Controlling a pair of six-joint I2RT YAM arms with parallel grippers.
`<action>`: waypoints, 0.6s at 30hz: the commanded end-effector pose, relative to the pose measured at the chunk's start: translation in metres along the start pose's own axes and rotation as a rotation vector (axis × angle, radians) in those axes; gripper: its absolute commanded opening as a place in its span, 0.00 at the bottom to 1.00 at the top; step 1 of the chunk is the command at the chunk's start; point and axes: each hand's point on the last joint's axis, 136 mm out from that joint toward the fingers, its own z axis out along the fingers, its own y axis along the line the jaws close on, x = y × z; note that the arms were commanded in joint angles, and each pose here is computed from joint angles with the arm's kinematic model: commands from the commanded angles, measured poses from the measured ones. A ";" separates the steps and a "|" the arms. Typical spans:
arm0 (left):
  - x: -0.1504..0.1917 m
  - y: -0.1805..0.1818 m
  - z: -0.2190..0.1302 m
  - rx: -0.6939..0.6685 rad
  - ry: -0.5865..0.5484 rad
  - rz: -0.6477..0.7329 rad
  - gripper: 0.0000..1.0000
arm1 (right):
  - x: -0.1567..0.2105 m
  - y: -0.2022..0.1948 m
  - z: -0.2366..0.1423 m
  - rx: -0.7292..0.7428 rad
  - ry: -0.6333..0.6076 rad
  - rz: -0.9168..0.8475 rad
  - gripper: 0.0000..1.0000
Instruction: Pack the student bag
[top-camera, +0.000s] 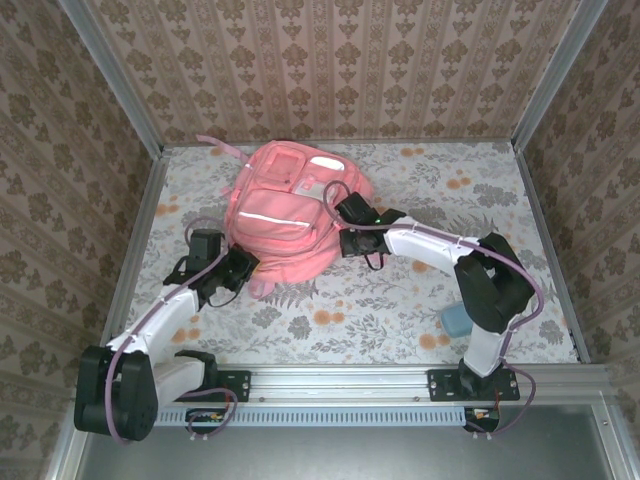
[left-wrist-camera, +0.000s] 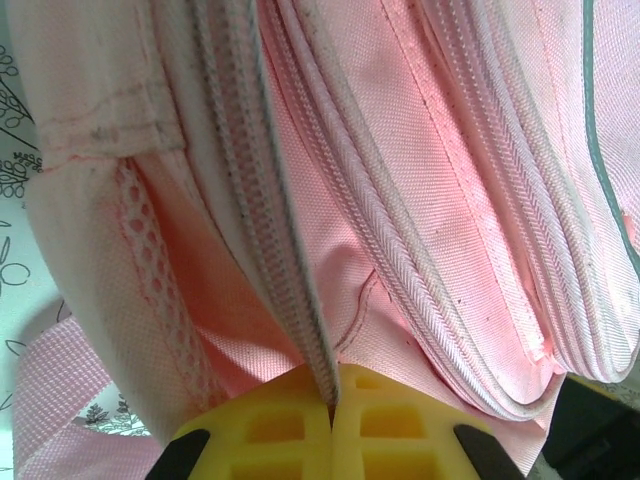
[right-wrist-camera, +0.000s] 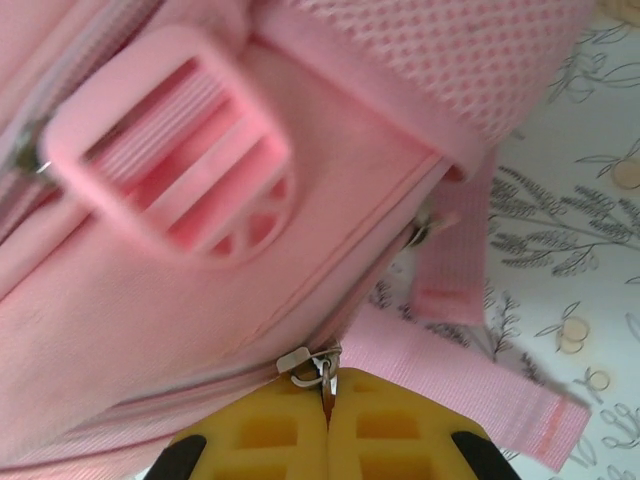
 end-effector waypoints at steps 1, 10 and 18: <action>-0.012 0.001 -0.010 -0.028 -0.049 0.024 0.00 | -0.015 -0.045 0.006 0.134 0.001 0.071 0.00; -0.006 -0.013 -0.014 0.016 -0.008 0.046 0.00 | -0.031 -0.064 0.017 0.142 0.041 0.158 0.00; -0.001 -0.025 -0.031 0.014 0.010 0.166 0.58 | -0.022 -0.063 -0.001 0.085 0.059 0.043 0.00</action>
